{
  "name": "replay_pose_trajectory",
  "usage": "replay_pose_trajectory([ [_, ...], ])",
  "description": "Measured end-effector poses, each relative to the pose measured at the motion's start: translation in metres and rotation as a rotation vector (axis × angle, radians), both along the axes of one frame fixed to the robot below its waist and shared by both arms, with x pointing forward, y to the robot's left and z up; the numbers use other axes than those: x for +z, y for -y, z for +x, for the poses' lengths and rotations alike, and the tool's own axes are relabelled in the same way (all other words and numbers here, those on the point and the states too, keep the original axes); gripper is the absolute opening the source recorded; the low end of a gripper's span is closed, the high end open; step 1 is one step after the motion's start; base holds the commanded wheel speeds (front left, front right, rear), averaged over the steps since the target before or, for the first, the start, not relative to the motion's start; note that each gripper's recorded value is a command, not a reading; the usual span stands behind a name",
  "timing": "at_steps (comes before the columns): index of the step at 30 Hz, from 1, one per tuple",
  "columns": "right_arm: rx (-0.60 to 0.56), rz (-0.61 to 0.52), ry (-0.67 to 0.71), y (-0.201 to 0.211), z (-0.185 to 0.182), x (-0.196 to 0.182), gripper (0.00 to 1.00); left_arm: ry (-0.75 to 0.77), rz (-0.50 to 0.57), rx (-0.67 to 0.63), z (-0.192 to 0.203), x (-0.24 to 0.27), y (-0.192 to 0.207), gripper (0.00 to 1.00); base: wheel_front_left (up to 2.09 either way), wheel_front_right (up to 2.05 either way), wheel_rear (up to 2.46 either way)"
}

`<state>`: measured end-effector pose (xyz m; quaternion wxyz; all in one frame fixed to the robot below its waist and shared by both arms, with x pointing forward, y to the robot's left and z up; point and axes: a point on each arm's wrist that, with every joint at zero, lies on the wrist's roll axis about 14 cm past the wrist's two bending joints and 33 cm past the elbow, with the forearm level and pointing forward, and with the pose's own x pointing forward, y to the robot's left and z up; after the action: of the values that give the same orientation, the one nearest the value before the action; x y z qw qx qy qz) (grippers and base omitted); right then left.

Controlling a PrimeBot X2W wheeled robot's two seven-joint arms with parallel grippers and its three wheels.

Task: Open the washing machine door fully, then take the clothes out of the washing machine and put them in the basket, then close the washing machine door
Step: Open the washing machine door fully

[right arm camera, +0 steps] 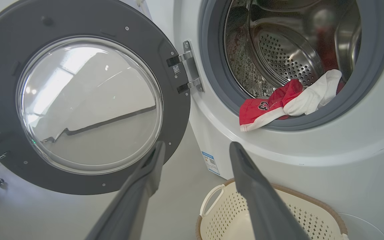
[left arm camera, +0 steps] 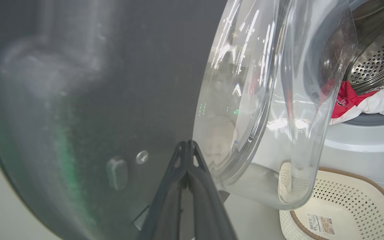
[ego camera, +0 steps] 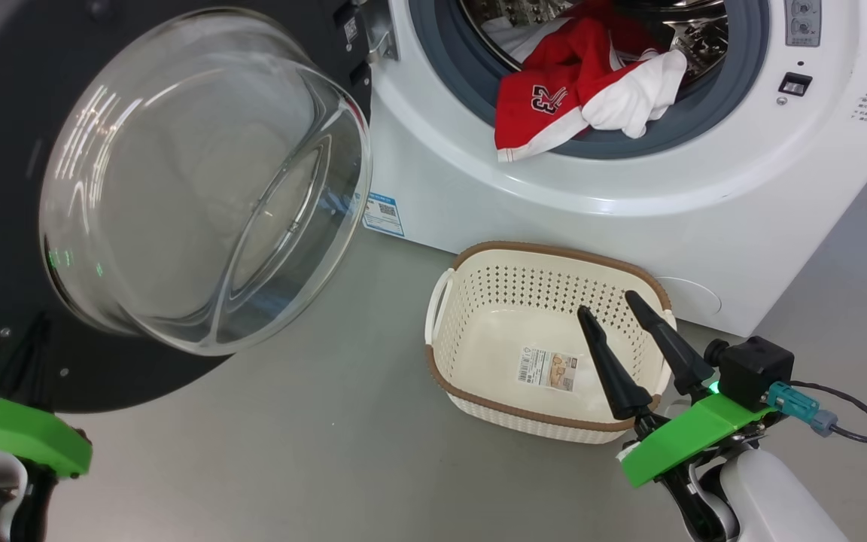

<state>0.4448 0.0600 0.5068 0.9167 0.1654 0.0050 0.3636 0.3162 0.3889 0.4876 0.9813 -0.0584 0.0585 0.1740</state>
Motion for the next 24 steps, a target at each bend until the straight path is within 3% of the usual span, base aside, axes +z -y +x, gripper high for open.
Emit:
replay_pose_trajectory([
  [19,-0.042,0.000,0.026,0.017,0.001,0.010,1.00,0.121,-0.046,-0.083,0.009,0.012,0.049,0.03,0.00,0.00,0.00],
  [20,-0.045,0.000,0.028,0.018,0.001,0.011,1.00,0.129,-0.047,-0.087,0.010,0.014,0.051,0.35,0.00,0.00,0.00],
  [21,-0.049,-0.001,0.030,0.020,0.001,0.011,1.00,0.133,-0.047,-0.087,0.010,0.015,0.053,0.73,0.00,0.00,0.00],
  [22,-0.054,-0.002,0.032,0.022,0.001,0.012,1.00,0.137,-0.044,-0.092,0.010,0.016,0.055,1.00,0.00,0.00,0.00],
  [24,-0.058,-0.003,0.033,0.024,0.002,0.012,1.00,0.142,-0.042,-0.097,0.011,0.017,0.057,1.00,0.00,0.00,0.00],
])
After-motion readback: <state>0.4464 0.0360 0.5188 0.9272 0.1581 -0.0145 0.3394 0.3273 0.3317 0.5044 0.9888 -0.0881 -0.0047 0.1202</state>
